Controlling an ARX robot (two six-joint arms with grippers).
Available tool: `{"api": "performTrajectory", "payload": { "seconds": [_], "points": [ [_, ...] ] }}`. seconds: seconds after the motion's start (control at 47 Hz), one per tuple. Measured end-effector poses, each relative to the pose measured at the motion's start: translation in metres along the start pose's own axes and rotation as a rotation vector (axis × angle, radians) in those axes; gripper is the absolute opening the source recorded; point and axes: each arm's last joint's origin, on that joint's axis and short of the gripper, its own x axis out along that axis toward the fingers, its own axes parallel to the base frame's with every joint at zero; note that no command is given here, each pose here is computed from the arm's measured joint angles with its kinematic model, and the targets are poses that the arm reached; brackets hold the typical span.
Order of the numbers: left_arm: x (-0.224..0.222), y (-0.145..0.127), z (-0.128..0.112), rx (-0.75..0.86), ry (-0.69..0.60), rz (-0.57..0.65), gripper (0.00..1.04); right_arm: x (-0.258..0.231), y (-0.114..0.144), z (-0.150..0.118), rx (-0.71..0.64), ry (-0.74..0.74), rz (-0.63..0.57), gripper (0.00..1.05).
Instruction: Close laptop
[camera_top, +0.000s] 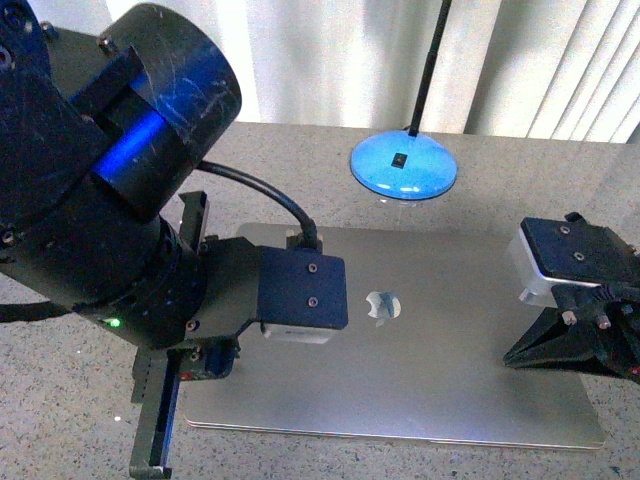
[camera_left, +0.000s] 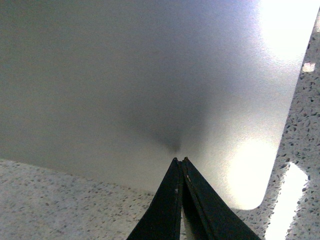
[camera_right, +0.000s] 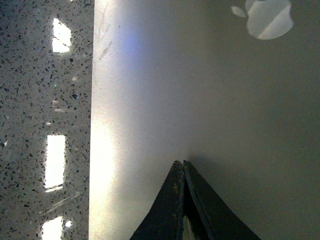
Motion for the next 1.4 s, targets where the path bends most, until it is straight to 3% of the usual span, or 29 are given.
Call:
{"api": "performTrajectory", "payload": {
  "seconds": [0.553, 0.809, 1.085, 1.234, 1.404],
  "points": [
    [0.003, -0.005, -0.004, -0.018, 0.0, -0.02, 0.04, 0.003, 0.003, -0.005, 0.017, 0.006, 0.006, 0.03],
    [-0.012, 0.003, -0.006, -0.035, -0.042, 0.028, 0.04, -0.004, 0.003, 0.003, 0.0, -0.032, -0.039, 0.03],
    [-0.075, 0.017, -0.019, -0.13, -0.255, 0.249, 0.04, -0.034, -0.009, 0.022, -0.079, -0.11, -0.378, 0.03],
    [-0.11, 0.011, -0.051, -0.242, -0.323, 0.35, 0.04, -0.065, -0.006, 0.028, -0.064, -0.186, -0.614, 0.03],
    [-0.138, 0.0, -0.085, -0.372, -0.371, 0.437, 0.04, -0.093, 0.002, 0.034, 0.008, -0.276, -0.803, 0.03]
  ]
}}
